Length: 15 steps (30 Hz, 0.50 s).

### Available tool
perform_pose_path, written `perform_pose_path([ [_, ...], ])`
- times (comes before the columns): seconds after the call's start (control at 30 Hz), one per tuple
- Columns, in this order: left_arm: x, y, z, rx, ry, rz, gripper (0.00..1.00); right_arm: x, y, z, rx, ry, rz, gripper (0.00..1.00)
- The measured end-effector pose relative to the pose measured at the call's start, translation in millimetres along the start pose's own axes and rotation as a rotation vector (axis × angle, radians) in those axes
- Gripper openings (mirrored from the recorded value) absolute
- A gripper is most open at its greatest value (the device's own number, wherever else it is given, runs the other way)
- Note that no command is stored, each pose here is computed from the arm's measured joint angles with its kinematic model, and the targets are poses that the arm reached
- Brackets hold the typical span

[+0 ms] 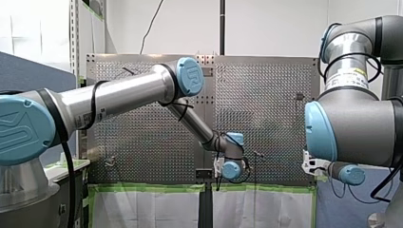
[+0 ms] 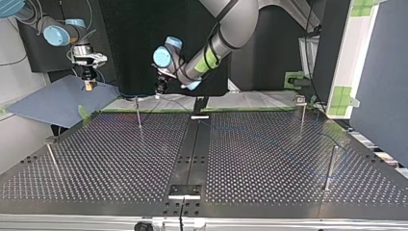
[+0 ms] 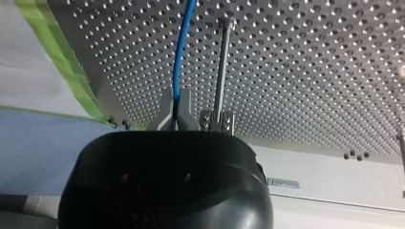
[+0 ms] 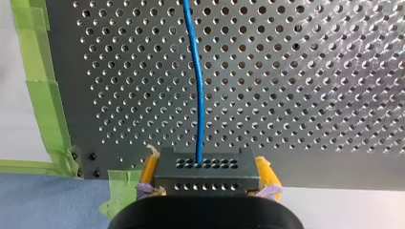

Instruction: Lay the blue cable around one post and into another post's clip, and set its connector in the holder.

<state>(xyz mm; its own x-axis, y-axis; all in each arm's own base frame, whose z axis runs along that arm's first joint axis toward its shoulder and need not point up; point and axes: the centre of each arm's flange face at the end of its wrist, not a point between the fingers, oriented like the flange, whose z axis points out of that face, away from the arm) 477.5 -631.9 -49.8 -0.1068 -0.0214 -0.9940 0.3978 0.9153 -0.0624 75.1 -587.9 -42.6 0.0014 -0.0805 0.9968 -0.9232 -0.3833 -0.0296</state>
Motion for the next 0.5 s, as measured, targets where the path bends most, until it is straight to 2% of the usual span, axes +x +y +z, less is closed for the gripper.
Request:
perform_pose_path([
  [0.5,-2,13.5,9,0.0,-0.003,-0.004,0.04,4,2.4,7.2,-0.013,0.014,-0.004,0.0],
])
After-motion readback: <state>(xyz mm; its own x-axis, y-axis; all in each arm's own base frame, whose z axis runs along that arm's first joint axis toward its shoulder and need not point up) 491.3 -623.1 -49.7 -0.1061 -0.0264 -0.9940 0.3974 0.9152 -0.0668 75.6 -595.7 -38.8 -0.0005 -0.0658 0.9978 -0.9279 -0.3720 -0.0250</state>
